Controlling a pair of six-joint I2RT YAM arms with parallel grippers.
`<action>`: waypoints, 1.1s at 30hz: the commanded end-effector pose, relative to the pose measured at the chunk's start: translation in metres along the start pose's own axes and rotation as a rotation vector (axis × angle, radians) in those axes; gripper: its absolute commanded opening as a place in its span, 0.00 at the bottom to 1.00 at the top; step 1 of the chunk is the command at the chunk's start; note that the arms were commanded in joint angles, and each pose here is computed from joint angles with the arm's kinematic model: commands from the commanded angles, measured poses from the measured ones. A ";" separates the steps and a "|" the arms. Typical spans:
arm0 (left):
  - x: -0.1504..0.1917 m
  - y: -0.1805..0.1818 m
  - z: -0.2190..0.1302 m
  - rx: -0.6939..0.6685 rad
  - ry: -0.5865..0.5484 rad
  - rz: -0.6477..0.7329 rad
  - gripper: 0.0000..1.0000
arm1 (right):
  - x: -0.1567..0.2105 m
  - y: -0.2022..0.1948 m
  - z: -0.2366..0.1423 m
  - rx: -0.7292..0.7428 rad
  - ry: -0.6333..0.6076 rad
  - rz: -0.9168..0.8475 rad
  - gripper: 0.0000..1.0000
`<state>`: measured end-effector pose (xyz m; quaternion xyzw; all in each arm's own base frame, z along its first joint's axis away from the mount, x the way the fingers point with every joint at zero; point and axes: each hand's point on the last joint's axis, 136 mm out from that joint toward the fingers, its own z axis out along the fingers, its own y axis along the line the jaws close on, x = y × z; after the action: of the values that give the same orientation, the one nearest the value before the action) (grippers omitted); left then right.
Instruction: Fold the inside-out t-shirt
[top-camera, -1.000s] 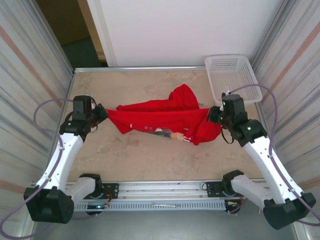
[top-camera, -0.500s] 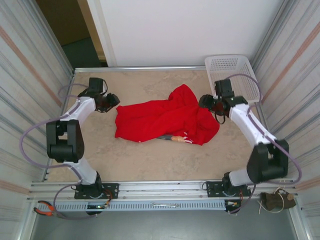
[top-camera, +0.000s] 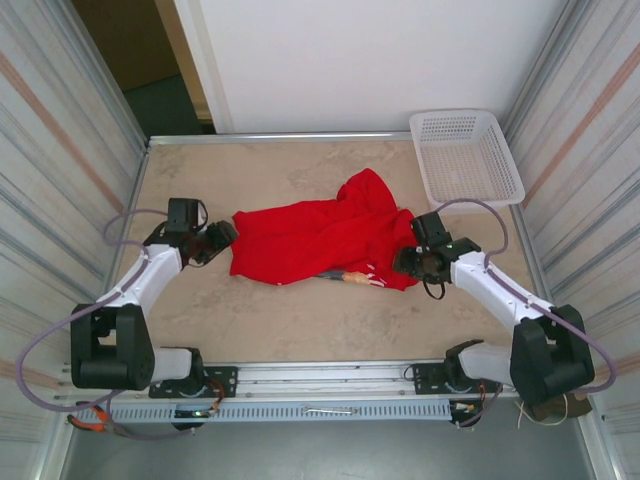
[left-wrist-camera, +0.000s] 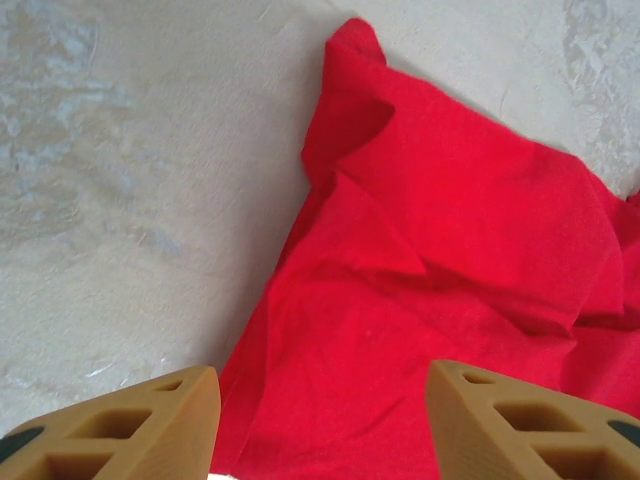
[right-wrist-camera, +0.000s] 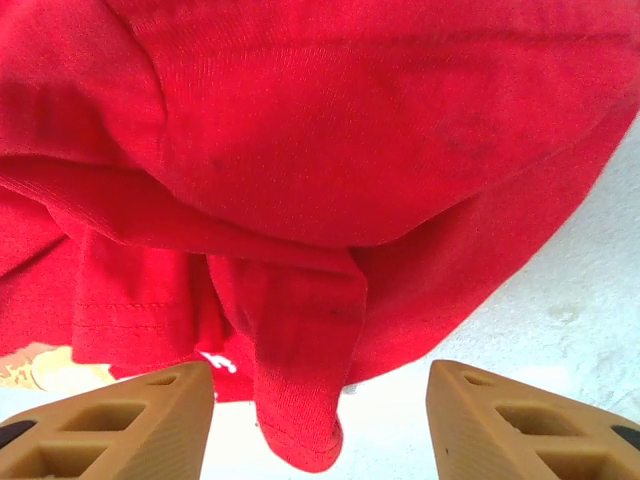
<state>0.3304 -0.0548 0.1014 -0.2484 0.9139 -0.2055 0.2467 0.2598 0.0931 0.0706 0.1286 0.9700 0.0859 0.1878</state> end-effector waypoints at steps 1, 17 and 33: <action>0.001 -0.005 -0.007 0.019 -0.010 0.012 0.58 | 0.008 0.005 0.008 -0.032 0.023 0.026 0.54; 0.006 0.011 -0.008 -0.067 -0.009 0.068 0.64 | 0.006 0.019 -0.014 -0.126 -0.009 0.036 0.00; 0.057 0.004 0.012 -0.201 0.028 0.287 0.65 | -0.073 0.005 -0.169 -0.313 -0.353 0.158 0.00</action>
<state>0.2991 -0.0926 0.0826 -0.1336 0.9545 -0.1190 0.2386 0.2684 0.0601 0.2389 0.1964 0.8839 0.2225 0.3614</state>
